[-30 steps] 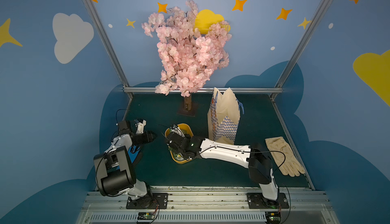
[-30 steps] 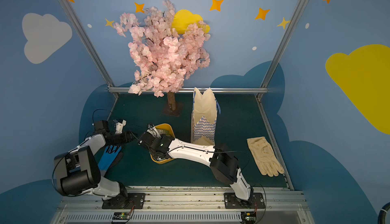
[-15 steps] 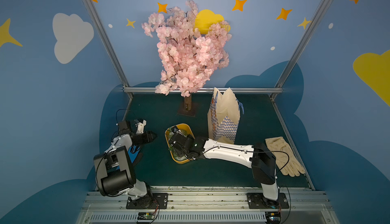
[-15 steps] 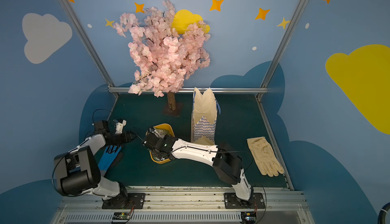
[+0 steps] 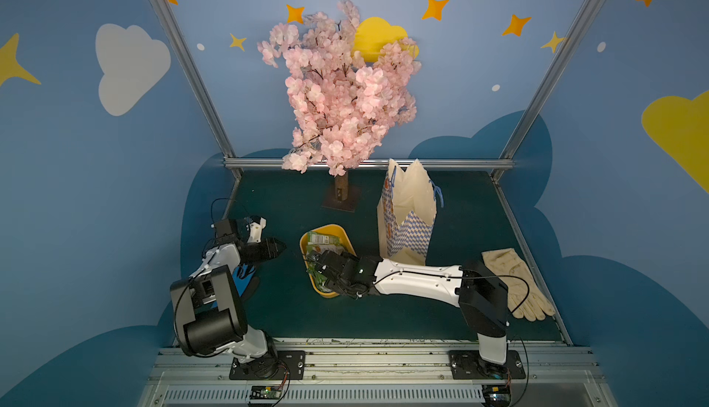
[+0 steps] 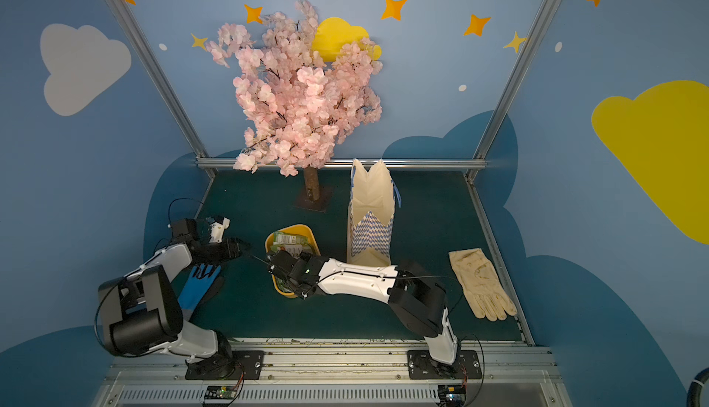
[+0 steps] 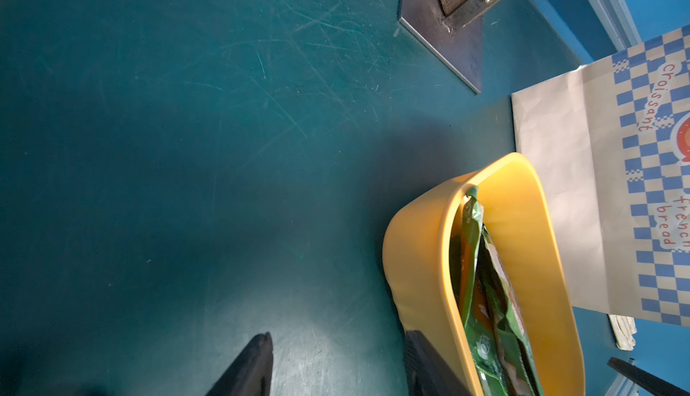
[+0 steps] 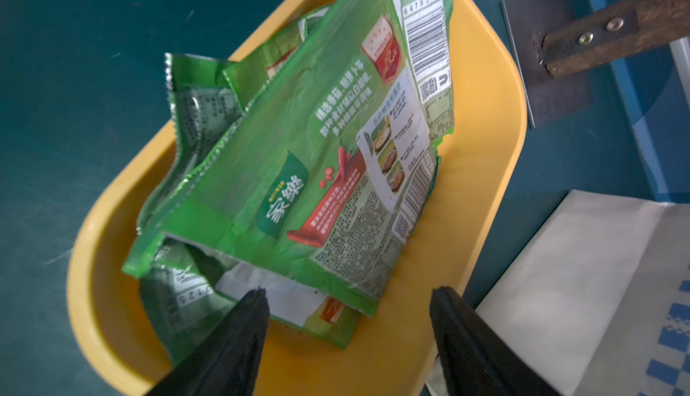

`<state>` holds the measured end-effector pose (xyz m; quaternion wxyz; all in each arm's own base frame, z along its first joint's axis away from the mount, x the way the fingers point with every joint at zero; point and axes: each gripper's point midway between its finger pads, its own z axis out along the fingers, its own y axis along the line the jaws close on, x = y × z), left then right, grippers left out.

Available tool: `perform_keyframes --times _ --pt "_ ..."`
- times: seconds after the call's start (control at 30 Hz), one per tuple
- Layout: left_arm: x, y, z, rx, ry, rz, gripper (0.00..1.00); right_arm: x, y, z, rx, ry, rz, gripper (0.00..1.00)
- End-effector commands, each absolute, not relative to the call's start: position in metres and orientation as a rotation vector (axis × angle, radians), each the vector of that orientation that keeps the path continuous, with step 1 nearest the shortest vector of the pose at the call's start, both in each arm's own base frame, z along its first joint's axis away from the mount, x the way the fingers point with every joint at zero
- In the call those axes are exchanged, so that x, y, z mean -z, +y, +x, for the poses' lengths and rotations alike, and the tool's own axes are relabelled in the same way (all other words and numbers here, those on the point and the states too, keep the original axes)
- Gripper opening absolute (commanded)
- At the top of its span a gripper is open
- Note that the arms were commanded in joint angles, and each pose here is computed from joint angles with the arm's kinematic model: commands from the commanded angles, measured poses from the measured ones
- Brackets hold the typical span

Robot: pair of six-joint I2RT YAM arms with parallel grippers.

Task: Place the condiment packets inside the bag
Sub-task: Pick up the condiment packet from the storage box.

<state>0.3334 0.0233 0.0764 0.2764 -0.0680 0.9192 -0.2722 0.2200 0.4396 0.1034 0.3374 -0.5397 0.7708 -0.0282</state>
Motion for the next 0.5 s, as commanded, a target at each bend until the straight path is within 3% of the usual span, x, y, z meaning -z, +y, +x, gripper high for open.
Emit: perform_keyframes --times 0.0,0.47 --pt "-0.076 0.019 0.332 0.779 2.474 -0.182 0.60 -0.103 0.448 0.231 0.119 1.945 -1.434 0.73" --pt "-0.076 0.019 0.332 0.818 2.473 -0.192 0.61 -0.089 0.454 0.225 0.226 1.823 -1.519 0.68"
